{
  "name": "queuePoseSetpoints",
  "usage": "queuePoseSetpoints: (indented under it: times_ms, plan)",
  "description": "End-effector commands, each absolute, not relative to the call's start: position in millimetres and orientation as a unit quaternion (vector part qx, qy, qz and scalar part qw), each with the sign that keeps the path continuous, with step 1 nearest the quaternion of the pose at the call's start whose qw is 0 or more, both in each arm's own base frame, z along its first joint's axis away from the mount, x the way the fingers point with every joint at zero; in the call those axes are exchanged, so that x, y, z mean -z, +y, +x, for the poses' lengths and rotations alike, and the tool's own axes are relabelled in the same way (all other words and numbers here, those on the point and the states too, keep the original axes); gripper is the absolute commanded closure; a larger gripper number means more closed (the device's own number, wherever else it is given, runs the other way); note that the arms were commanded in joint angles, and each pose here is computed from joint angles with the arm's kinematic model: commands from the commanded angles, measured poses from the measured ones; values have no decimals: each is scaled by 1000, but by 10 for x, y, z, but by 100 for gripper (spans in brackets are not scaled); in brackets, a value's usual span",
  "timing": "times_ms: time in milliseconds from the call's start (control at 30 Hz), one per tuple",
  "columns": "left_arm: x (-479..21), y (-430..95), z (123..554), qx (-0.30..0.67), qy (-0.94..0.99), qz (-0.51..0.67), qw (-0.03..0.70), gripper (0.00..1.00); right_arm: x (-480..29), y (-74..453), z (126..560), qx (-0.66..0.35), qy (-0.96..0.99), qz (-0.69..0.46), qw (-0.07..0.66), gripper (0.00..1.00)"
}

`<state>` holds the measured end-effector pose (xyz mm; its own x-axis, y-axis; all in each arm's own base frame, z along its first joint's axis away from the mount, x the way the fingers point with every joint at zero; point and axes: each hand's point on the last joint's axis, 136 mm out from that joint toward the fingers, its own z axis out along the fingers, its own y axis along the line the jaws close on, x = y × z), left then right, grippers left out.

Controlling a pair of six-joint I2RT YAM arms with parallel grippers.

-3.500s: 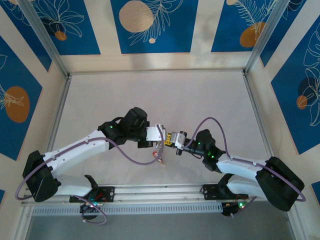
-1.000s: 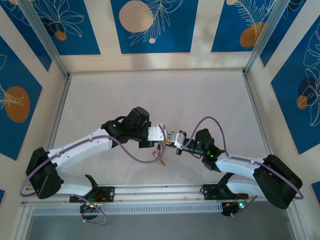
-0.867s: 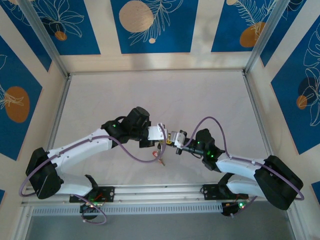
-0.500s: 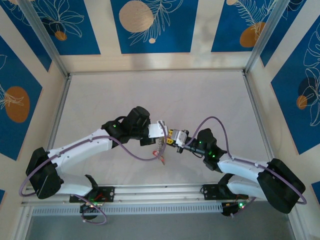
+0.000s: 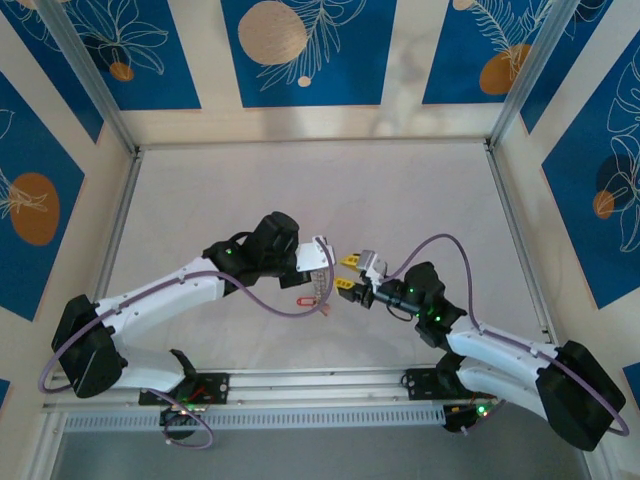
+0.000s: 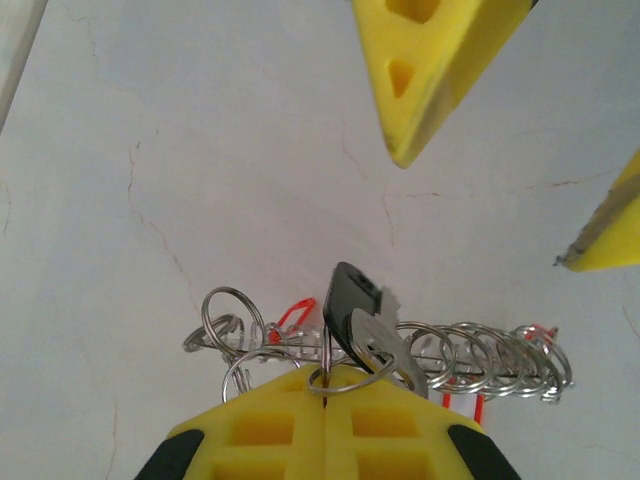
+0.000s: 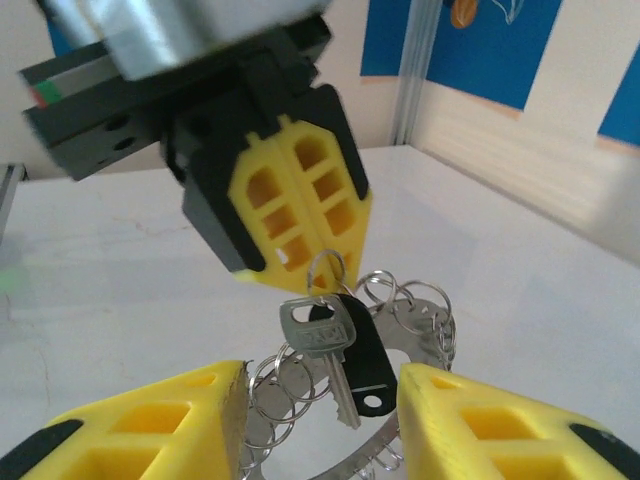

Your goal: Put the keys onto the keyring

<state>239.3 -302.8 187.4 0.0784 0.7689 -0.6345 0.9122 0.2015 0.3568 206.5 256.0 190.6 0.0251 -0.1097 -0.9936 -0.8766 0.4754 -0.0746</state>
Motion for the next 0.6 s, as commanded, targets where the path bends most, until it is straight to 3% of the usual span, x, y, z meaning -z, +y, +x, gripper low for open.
queuePoseSetpoints:
  times_ms: [0, 367, 567]
  plan:
    - [-1969, -3100, 2449, 108, 670, 613, 405, 100, -1915, 2583, 2140, -349, 643, -353, 583, 55]
    - [-1870, -3097, 2360, 117, 669, 633, 372, 100, -2025, 2762, 2223, -352, 618, -394, 582, 55]
    - [-1866, -3147, 2357, 127, 669, 633, 368, 100, -2067, 2826, 2208, -358, 602, -412, 583, 72]
